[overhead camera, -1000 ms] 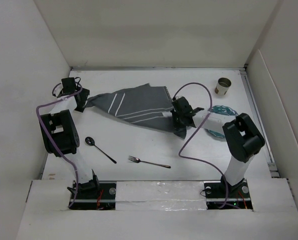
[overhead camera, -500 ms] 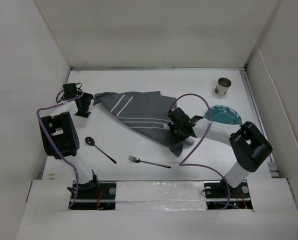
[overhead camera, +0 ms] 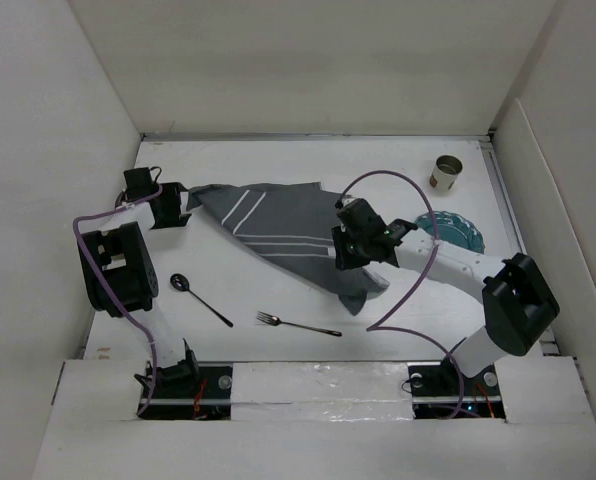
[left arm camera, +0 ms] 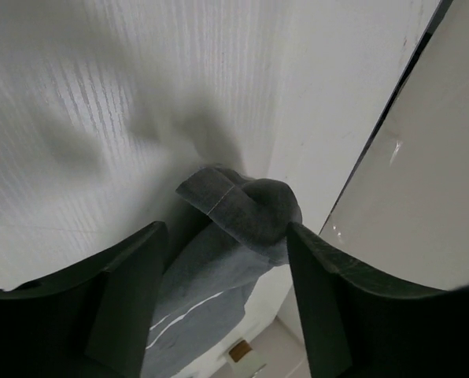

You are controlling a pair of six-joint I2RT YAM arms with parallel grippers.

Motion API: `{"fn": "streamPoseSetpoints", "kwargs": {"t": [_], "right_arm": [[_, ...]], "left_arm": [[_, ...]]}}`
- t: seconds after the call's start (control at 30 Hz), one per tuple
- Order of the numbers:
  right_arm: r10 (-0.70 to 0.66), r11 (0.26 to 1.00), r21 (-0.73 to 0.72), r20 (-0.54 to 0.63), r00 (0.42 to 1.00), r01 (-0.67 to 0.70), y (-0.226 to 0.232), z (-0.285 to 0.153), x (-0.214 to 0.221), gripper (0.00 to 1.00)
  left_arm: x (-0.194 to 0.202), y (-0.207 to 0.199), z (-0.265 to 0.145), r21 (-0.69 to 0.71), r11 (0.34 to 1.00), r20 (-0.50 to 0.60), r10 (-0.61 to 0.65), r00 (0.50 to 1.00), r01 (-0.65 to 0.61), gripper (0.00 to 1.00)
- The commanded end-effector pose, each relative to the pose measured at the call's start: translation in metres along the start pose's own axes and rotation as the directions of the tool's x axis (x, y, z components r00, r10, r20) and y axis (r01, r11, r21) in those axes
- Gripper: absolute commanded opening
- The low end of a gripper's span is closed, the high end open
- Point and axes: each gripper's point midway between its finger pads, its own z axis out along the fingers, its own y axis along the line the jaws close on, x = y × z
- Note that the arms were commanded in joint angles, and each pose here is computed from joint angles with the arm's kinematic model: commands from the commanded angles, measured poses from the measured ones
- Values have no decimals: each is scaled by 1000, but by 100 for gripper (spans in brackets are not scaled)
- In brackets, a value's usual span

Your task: Set the dinner table for one person

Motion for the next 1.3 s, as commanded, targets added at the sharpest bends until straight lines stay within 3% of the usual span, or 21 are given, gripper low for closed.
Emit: {"fn": "streamPoseSetpoints", "kwargs": {"t": [0.0, 0.03, 0.2, 0.4, 0.53, 0.6, 0.73, 0.8, 0.83, 0.87, 0.9, 0.93, 1.1, 1.13, 1.17, 1.27], "right_arm": [[-24, 1000, -8, 110, 994, 25, 11, -24, -41, 35], [-23, 1000, -12, 128, 992, 25, 14, -27, -48, 36], [11, 999, -39, 267, 964, 0, 18, -43, -106, 41], [84, 996, 12, 339, 937, -94, -29, -18, -172, 52], [151, 984, 34, 389, 909, -178, -63, 6, -224, 56], [174, 977, 57, 358, 917, -207, -78, 38, -228, 58], [208, 966, 72, 344, 915, -247, -99, 78, -250, 63], [208, 965, 77, 357, 911, -250, -103, 77, -274, 65], [216, 961, 100, 310, 926, -257, -113, 106, -264, 66], [213, 961, 116, 266, 940, -250, -114, 113, -257, 67], [205, 965, 99, 305, 930, -245, -110, 104, -279, 67], [213, 960, 120, 264, 941, -251, -120, 124, -268, 67], [243, 955, 121, 212, 947, -272, -120, 128, -245, 66], [258, 949, 144, 149, 955, -279, -125, 140, -214, 66], [265, 953, 100, 188, 946, -287, -117, 130, -223, 65], [284, 950, 101, 127, 951, -297, -117, 135, -193, 65]], "left_arm": [[-8, -19, -4, 32, 997, 29, -68, 997, 67, 57], [-8, -18, -2, 29, 997, 33, -79, 996, 78, 52], [-9, -23, 8, 31, 995, 22, -97, 995, 96, 48], [-6, -25, 17, 42, 993, -8, -113, 994, 113, 44], [-5, -27, 22, 49, 994, -18, -96, 995, 96, 31], [-6, -30, 23, 55, 995, -19, -87, 996, 88, 25], [-7, -40, 23, 88, 995, -18, -48, 999, 50, 0], [-6, -45, 22, 103, 994, -18, -18, 1000, 19, 0], [-6, -47, 20, 111, 994, -16, -7, 1000, 9, 0], [-6, -47, 19, 114, 993, -13, 10, 1000, -9, 0], [-7, -48, 18, 118, 993, -9, 21, 1000, -20, 0], [-6, -49, 16, 124, 992, -7, 33, 999, -32, 0], [-10, -49, 11, 139, 986, 2, 89, 996, -88, 0], [-9, -50, 10, 142, 986, 2, 93, 996, -92, 0], [-9, -49, 10, 145, 985, 2, 98, 995, -97, 0], [-9, -48, 9, 150, 982, 9, 117, 993, -117, 0]]}}
